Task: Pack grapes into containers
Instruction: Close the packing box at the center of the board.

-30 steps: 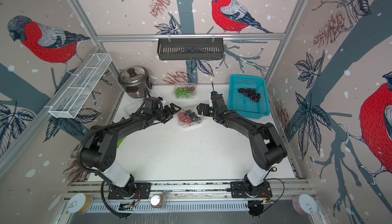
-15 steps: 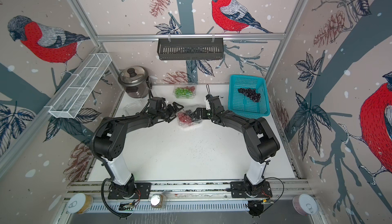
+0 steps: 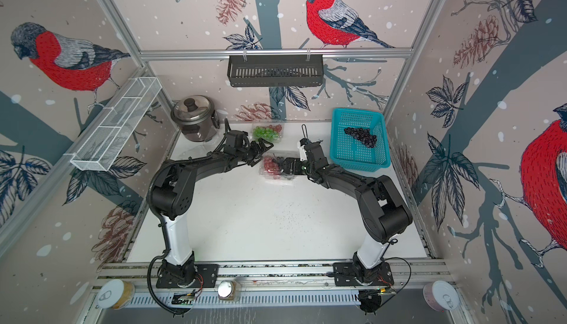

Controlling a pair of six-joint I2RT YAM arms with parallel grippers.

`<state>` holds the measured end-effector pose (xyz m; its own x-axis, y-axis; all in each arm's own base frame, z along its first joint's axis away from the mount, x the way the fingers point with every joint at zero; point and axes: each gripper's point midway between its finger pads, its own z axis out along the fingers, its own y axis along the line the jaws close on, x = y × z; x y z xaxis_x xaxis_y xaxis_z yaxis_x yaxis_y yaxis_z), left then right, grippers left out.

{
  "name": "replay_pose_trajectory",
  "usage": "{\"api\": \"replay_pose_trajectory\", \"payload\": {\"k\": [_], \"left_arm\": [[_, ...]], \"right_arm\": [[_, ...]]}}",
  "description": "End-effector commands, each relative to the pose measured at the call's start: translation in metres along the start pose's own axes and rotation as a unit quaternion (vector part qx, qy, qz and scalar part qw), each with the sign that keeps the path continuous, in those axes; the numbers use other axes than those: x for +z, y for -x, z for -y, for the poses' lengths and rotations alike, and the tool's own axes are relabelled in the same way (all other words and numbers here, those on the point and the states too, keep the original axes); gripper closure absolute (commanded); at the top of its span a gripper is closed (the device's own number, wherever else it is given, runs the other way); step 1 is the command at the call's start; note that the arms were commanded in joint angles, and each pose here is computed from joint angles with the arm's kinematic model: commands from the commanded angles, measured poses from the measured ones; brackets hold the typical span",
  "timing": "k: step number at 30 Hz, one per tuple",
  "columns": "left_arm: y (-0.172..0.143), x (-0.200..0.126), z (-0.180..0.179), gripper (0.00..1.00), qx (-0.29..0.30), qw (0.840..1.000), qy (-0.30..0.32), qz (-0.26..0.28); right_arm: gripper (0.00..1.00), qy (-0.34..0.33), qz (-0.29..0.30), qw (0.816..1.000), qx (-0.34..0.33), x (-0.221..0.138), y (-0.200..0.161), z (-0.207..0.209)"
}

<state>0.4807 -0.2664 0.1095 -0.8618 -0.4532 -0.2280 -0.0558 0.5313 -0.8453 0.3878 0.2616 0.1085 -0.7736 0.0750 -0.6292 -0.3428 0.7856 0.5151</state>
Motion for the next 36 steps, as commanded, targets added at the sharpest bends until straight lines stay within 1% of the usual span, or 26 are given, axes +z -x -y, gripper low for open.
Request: {"api": "replay_pose_trajectory", "payload": {"k": [1,6,8,10,14,18,19,24,27,29,32,36], "left_arm": [[0.002,0.005,-0.003,0.03,0.023,0.999,0.021,-0.01],[0.0,-0.004,-0.014,0.03,0.043,0.998,0.051,-0.004],[-0.004,-0.011,-0.013,0.03,0.049,0.998,0.05,-0.003],[-0.012,-0.021,-0.014,0.03,0.058,0.997,0.051,-0.002],[-0.024,-0.05,-0.018,0.03,0.078,0.995,0.061,0.012],[-0.034,-0.072,-0.01,0.03,0.097,0.994,0.042,0.022],[-0.042,-0.076,-0.017,0.03,0.096,0.994,0.042,0.02],[-0.053,-0.086,-0.019,0.03,0.09,0.996,0.011,0.025],[-0.06,-0.086,-0.024,0.03,0.076,0.997,-0.007,0.023],[-0.066,-0.083,-0.026,0.03,0.062,0.997,-0.028,0.02],[-0.071,-0.08,-0.026,0.04,0.047,0.997,-0.055,0.016],[-0.069,-0.081,-0.028,0.05,0.046,0.997,-0.057,0.029]], "right_arm": [[0.0,0.009,0.015,1.0,0.014,-0.002,0.004,0.002],[0.01,-0.011,0.013,1.0,0.025,-0.004,-0.002,0.019],[0.0,-0.016,0.017,0.999,0.024,-0.005,0.0,0.02],[0.0,-0.025,0.019,0.999,0.02,-0.004,0.0,0.022],[0.0,-0.056,0.02,0.998,0.014,-0.003,-0.001,0.033],[0.01,-0.078,0.025,0.997,0.009,-0.005,0.001,0.04],[0.0,-0.087,0.028,0.996,0.008,-0.006,0.002,0.043],[0.0,-0.131,0.051,0.99,0.003,-0.016,0.008,0.057],[0.0,-0.124,0.041,0.991,0.006,-0.011,0.003,0.057],[0.0,-0.104,0.033,0.994,0.006,-0.004,-0.001,0.05],[0.0,-0.097,0.023,0.995,0.002,0.003,-0.008,0.047],[0.0,-0.072,0.014,0.997,0.007,0.008,-0.014,0.04]]}}
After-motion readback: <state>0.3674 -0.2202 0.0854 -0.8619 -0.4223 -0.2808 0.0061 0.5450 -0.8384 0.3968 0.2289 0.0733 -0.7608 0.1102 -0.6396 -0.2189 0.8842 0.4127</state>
